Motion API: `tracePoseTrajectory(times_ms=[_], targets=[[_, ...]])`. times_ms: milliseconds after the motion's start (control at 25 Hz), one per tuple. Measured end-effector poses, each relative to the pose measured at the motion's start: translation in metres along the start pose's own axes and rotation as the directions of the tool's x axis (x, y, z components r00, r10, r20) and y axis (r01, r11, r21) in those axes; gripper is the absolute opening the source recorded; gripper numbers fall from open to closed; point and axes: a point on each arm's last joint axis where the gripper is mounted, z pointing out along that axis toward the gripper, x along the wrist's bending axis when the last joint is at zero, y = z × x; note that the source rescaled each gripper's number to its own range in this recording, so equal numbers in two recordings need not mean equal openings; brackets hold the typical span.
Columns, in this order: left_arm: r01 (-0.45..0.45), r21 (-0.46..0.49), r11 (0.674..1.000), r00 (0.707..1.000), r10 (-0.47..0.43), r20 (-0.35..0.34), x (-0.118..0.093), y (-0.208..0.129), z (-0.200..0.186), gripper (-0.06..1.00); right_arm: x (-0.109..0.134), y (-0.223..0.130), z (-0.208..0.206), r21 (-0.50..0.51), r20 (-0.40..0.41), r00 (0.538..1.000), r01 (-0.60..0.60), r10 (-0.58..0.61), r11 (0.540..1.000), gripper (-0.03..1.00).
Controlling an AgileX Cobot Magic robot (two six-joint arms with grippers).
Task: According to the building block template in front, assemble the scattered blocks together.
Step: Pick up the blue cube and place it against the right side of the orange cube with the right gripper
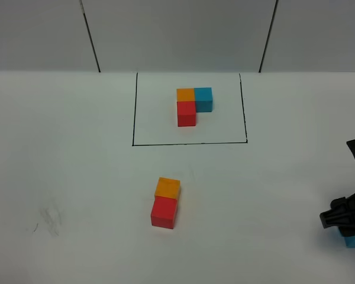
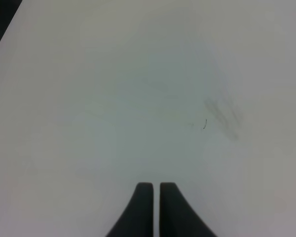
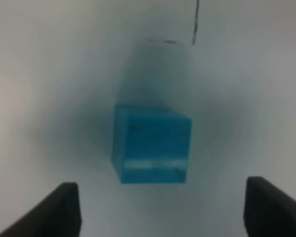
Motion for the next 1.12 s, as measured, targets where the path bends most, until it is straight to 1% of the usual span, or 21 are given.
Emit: tracePoseTrajectory(times_ms=[120, 240, 480, 600, 1120], targets=[[0.0, 0.0, 1.0, 1.0, 0.0, 0.0, 0.0, 0.0, 0.0, 0.01, 0.001, 0.001, 0.002, -0.027, -0.015, 1.0, -0.013, 0.013, 1.0, 0.9], [0.0, 0.0, 1.0, 1.0, 0.0, 0.0, 0.0, 0.0, 0.0, 0.01, -0.002, 0.002, 0.002, -0.033, -0.013, 0.999, -0.036, 0.035, 0.999, 0.94], [0.0, 0.0, 1.0, 1.0, 0.0, 0.0, 0.0, 0.0, 0.0, 0.01, -0.006, -0.001, 0.006, -0.022, -0.008, 0.998, -0.055, 0.055, 0.998, 0.94], [0.0, 0.0, 1.0, 1.0, 0.0, 0.0, 0.0, 0.0, 0.0, 0.01, -0.006, -0.007, 0.017, 0.014, -0.003, 0.998, -0.061, 0.061, 0.998, 0.94], [0.0, 0.0, 1.0, 1.0, 0.0, 0.0, 0.0, 0.0, 0.0, 0.01, 0.003, -0.005, 0.048, 0.061, -0.022, 0.999, -0.036, 0.037, 0.998, 0.94]])
